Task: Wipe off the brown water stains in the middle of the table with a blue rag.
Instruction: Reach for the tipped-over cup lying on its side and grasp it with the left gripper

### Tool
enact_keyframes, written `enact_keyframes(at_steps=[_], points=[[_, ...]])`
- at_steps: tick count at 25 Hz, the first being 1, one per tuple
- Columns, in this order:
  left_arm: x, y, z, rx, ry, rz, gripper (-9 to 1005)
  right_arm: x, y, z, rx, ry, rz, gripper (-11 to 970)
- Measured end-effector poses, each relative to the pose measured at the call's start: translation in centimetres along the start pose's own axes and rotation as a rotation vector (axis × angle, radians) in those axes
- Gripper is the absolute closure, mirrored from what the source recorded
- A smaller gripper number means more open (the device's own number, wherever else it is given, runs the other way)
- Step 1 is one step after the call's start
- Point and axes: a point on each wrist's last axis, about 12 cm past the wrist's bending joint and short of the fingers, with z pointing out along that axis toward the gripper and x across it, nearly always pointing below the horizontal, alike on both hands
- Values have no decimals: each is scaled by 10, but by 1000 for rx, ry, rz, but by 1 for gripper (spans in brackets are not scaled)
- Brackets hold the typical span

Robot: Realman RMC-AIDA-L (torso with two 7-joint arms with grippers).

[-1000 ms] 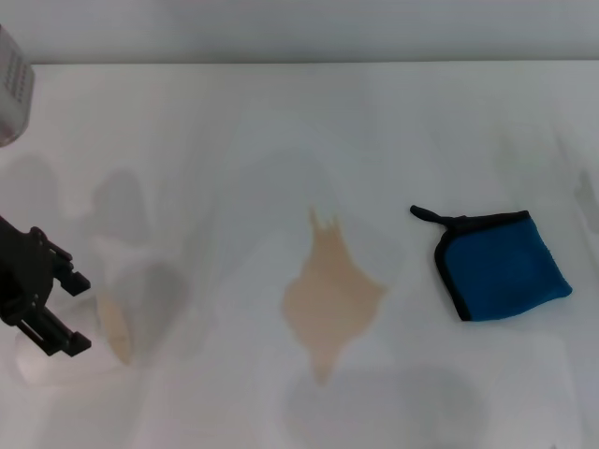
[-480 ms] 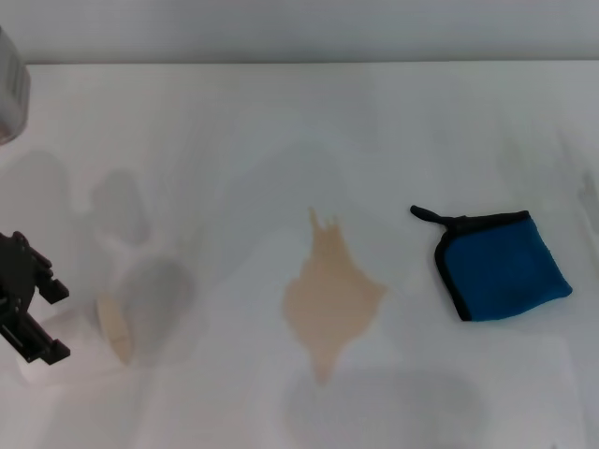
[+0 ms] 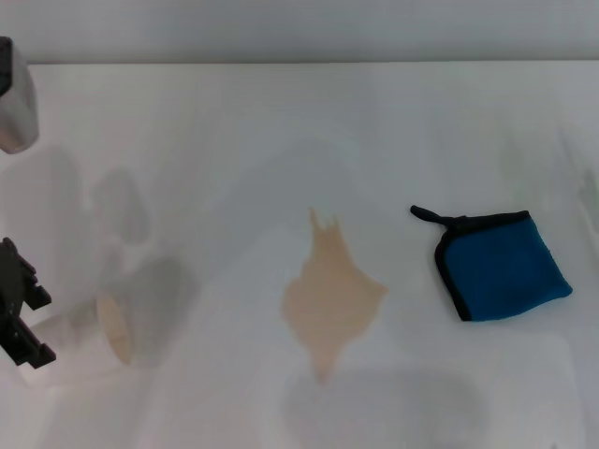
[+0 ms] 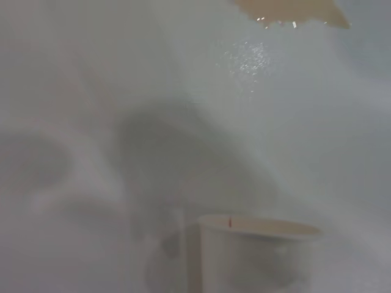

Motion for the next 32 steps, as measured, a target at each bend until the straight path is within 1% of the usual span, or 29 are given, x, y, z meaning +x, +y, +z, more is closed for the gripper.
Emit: enact_keyframes(at_steps=[10, 16, 23, 32], points=[[-18, 5, 12, 13, 41, 23, 119, 1, -3, -1, 24, 2, 9, 105], [-20, 6, 13, 11, 56, 23, 120, 1, -5, -1, 27, 5, 4, 105], [-29, 7, 24, 24, 66, 31, 120, 1, -5, -1, 27, 5, 2, 105], [-32, 9, 36, 24, 107, 30, 119, 1, -6, -3, 31, 8, 1, 105]])
